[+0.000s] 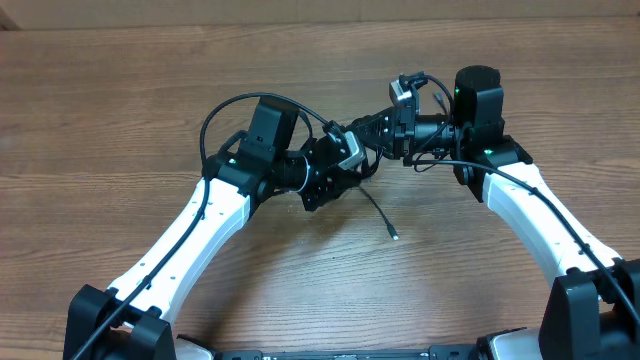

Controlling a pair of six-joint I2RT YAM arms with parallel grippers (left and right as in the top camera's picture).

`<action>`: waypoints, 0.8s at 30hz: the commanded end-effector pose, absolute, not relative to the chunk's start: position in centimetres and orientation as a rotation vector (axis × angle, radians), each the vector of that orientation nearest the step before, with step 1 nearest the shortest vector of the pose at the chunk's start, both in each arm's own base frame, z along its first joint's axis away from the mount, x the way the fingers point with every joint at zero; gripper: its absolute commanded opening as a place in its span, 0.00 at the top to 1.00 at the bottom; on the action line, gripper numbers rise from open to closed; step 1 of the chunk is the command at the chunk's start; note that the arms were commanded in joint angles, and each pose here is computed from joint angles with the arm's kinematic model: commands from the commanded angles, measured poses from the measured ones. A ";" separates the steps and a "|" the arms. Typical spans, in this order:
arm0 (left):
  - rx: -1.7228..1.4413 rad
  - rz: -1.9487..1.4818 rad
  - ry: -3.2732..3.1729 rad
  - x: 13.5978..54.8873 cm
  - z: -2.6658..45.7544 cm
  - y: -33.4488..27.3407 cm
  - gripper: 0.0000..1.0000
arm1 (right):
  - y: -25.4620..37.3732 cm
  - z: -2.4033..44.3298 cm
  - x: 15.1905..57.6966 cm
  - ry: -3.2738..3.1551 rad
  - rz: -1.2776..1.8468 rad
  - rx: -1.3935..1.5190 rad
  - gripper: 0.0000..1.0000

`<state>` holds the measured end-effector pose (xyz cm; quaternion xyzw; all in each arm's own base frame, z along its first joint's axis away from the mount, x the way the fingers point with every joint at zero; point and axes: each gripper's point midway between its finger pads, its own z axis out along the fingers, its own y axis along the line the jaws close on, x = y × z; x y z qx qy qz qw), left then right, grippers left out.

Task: Untangle cables

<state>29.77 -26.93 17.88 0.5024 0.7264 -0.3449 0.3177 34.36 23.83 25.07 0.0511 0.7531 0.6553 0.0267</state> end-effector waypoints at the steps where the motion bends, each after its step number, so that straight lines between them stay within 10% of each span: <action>1: 1.326 -0.902 1.872 29.7 19.1 -27.2 0.96 | 23.8 25.2 34.0 2.324 2.042 0.130 0.96; 24: 1.210 -1.027 1.936 29.6 20.0 -27.4 0.96 | 19.7 17.9 36.5 2.488 1.608 0.566 0.96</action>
